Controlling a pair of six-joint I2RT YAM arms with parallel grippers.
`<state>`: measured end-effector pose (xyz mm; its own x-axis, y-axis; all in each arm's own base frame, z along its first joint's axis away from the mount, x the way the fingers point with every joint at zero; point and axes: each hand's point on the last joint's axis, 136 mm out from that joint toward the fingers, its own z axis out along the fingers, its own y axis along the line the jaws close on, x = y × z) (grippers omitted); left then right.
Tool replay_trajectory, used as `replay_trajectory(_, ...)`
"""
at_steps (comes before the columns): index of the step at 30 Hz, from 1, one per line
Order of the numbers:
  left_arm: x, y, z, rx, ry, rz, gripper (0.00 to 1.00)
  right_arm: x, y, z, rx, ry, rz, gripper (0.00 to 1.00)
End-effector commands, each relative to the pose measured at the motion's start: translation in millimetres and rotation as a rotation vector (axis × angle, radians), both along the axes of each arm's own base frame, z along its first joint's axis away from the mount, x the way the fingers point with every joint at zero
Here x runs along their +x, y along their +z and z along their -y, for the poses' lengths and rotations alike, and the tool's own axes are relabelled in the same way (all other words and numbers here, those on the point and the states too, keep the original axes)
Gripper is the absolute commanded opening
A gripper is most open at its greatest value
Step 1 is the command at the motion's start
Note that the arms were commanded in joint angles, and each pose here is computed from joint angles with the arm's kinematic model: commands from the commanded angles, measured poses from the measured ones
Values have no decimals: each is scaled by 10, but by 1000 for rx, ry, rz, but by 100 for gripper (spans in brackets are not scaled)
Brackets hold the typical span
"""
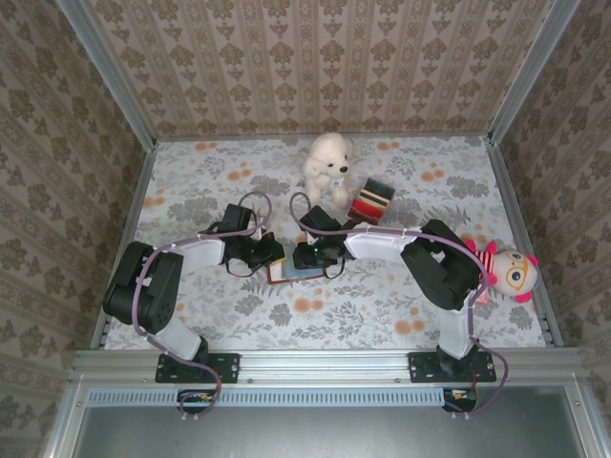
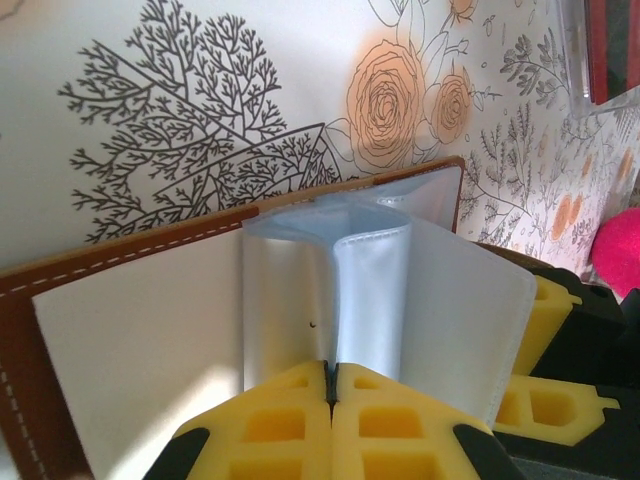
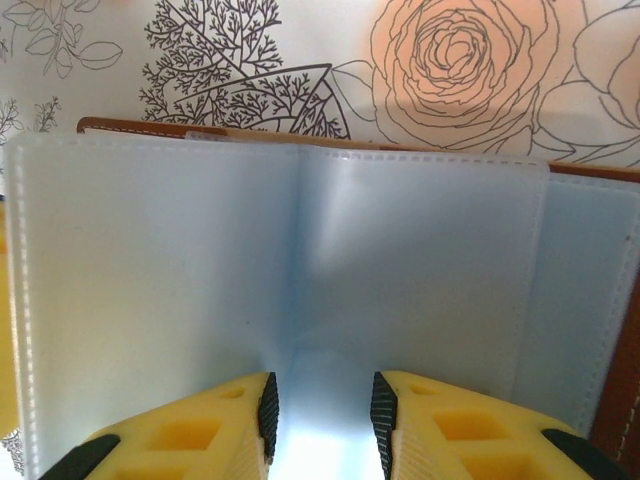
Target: Take the credit cards out of the card holder
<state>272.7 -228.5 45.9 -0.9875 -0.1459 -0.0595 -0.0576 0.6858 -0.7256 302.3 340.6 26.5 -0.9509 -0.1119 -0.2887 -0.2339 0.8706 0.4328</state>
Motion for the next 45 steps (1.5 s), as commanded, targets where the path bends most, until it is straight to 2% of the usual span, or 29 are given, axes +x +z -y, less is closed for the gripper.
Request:
replay_trajectory(1, -8, 61, 114, -38, -27, -11, 0, -150, -119, 45, 1, -6, -58, 34)
replay_trajectory(10, 135, 471, 228, -107, -32, 89, 1, -67, 358, 12, 134, -70, 16, 37)
replay_trajectory(18, 112, 702, 264, -145, -65, 130, 20, -16, 632, 153, 151, -130, 89, 42)
replay_trajectory(22, 124, 805, 182, -121, -53, 152, 32, 33, 762, 288, 143, -169, 136, 49)
replay_trajectory(24, 149, 834, 73, -71, -33, 165, 39, 68, 852, 387, 127, -189, 175, 55)
replay_trajectory(26, 185, 852, -76, -4, -6, 180, 52, 114, 966, 519, 101, -214, 230, 61)
replay_trajectory(33, 308, 1040, -663, 174, 108, 258, 75, 311, 1434, 1107, -26, -289, 451, 74)
replay_trajectory(37, 434, 1211, -1102, 335, 180, 356, 87, 435, 1813, 1550, -51, -354, 571, 78)
replay_trajectory(39, 499, 1293, -1303, 415, 216, 407, 97, 494, 1938, 1795, -84, -402, 635, 86)
replay_trajectory(40, 538, 1332, -1413, 460, 241, 440, 100, 522, 2010, 1959, -111, -441, 681, 97)
replay_trajectory(41, 569, 1372, -1497, 494, 262, 471, 100, 534, 2048, 2078, -135, -467, 712, 100)
replay_trajectory(45, 681, 1515, -1823, 636, 350, 610, 100, 565, 2056, 2715, -275, -637, 766, 100)
